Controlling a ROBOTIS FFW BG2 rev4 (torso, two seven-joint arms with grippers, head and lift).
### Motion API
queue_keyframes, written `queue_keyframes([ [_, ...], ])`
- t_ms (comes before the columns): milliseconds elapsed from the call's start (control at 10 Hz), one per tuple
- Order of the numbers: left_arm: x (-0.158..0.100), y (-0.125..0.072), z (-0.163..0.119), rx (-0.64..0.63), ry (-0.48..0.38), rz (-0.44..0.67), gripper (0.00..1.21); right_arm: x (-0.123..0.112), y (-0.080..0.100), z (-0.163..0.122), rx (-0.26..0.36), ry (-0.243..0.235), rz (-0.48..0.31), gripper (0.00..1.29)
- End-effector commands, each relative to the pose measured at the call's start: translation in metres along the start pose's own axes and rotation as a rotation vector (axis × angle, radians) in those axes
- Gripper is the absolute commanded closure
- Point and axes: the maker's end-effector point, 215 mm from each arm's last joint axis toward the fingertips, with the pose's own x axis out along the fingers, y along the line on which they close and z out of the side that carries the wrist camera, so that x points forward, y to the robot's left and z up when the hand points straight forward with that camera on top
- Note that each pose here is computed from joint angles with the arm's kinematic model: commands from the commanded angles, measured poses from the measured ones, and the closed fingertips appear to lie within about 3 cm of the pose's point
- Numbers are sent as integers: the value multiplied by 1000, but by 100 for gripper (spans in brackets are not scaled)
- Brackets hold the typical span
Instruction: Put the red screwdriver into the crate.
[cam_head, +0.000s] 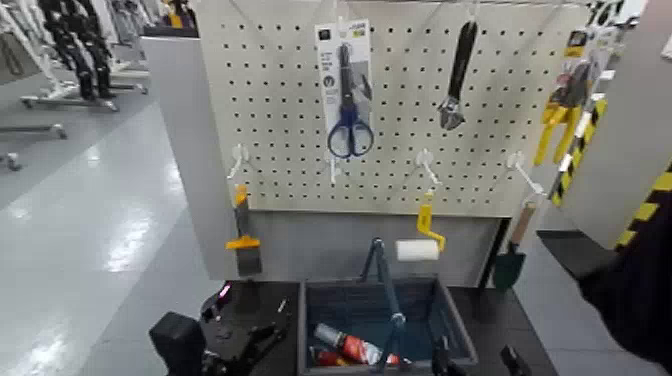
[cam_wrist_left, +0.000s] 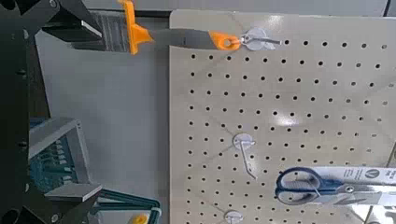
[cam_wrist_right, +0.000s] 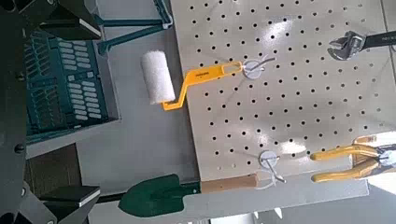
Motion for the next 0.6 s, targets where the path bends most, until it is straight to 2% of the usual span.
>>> queue_keyframes([
  [100,-12,2,-11,7,22,11,16,-1,-1,-2,-3,7,0,13],
  [600,-23,1,-16,12,19,22,16,0,2,-2,-20,8,11,13],
])
